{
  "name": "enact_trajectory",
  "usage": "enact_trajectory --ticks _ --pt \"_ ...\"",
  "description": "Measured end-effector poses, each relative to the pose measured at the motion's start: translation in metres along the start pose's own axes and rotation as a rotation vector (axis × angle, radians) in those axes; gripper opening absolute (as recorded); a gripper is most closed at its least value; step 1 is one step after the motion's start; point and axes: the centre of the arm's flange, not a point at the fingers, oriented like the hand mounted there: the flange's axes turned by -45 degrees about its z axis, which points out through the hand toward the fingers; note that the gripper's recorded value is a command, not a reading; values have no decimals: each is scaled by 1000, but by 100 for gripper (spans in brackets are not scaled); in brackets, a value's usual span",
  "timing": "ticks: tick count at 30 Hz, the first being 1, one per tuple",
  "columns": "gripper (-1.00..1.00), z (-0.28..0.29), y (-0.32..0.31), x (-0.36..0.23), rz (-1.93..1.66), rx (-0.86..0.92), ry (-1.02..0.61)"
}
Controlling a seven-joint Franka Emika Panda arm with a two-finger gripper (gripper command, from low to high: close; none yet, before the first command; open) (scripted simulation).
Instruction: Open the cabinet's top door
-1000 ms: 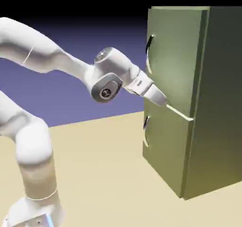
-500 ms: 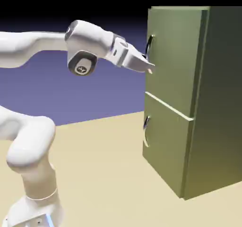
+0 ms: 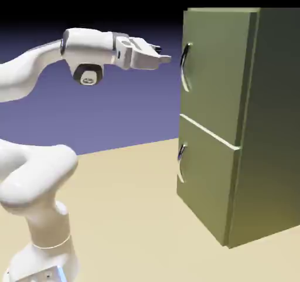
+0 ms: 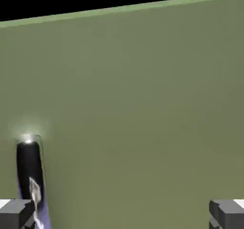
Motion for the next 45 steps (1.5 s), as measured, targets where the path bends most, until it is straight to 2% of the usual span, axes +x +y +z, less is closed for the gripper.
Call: enact_trajectory --ticks 12,17,18,20,33,45 --pt "100 59 -46 -70 -133 38 99" --pt "100 105 -49 -65 -133 38 99" --pt "-100 108 -49 -65 -133 38 99" --pt "-100 108 -49 -65 -133 38 99" --pt "-100 7 45 -63 -153 485 69" --pt "-100 -22 97 -59 -160 678 53"
